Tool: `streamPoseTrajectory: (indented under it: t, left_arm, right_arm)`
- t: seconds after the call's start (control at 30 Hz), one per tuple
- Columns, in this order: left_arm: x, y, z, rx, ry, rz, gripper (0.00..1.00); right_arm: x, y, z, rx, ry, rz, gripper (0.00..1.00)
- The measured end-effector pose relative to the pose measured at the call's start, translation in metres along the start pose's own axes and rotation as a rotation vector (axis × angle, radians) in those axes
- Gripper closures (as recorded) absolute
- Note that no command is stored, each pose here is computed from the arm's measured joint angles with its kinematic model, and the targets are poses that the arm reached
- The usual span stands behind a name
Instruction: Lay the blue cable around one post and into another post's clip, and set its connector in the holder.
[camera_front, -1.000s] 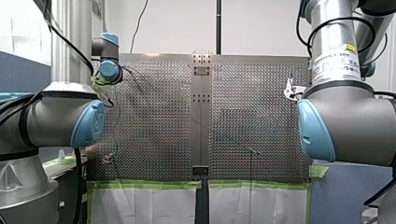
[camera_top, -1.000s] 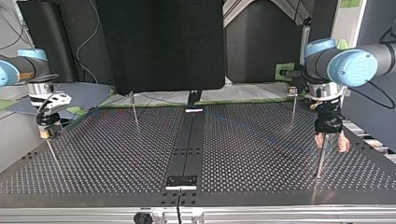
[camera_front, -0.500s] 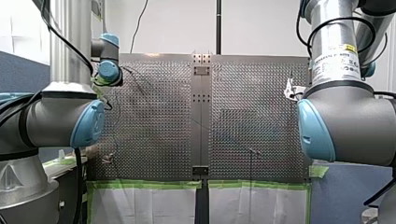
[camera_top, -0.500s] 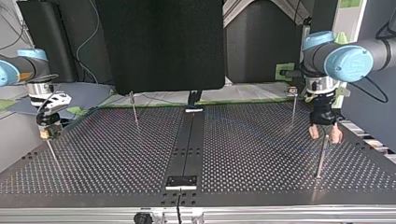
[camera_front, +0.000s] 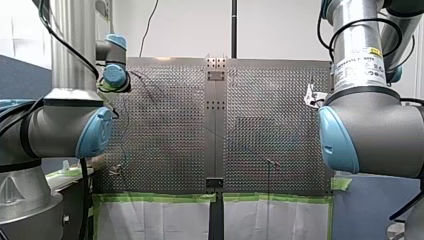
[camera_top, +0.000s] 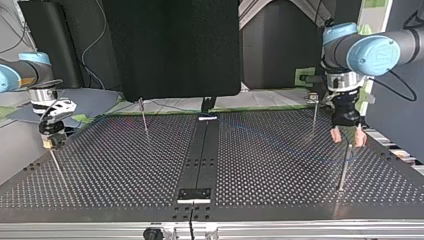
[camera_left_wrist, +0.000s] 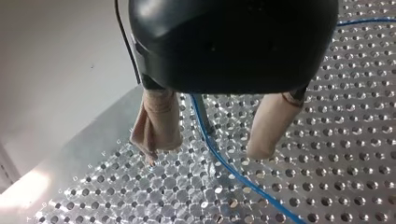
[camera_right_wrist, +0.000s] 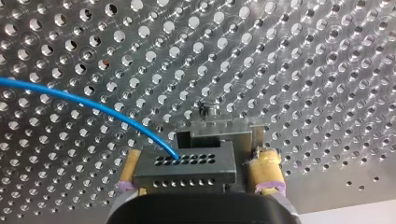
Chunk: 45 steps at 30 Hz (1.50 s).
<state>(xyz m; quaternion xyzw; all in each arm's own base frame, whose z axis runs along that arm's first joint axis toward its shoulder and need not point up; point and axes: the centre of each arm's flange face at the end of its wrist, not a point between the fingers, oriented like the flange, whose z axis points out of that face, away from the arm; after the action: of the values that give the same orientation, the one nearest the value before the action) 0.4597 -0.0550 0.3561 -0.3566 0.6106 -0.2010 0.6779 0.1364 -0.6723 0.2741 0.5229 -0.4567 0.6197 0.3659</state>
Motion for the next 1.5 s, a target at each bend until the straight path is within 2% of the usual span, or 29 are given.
streamPoseTrajectory:
  t: [0.4,0.53,0.77,0.93,1.13,1.3,1.5]
  left_arm:
    - [-0.001,0.002,-0.036,0.01,-0.003,0.072,0.0]
    - [-0.015,-0.012,-0.044,0.026,-0.02,0.107,0.0]
    - [-0.052,-0.045,-0.055,0.032,-0.098,0.165,0.0]
    - [-0.07,-0.062,-0.059,0.016,-0.133,0.204,0.0]
    - [-0.082,-0.078,-0.06,-0.02,-0.15,0.261,0.0]
    - [-0.079,-0.081,-0.059,-0.059,-0.132,0.306,0.0]
    - [-0.058,-0.077,-0.057,-0.106,-0.056,0.379,0.0]
  right_arm:
    - [0.0,0.0,0.0,0.0,0.0,0.0,0.0]
    - [0.0,0.0,0.0,0.0,0.0,0.0,0.0]
    - [0.0,0.0,0.0,0.0,0.0,0.0,0.0]
    - [0.0,0.0,0.0,0.0,0.0,0.0,0.0]
    - [0.0,0.0,0.0,0.0,0.0,0.0,0.0]
    - [0.0,0.0,0.0,0.0,0.0,0.0,0.0]
    - [0.0,0.0,0.0,0.0,0.0,0.0,0.0]
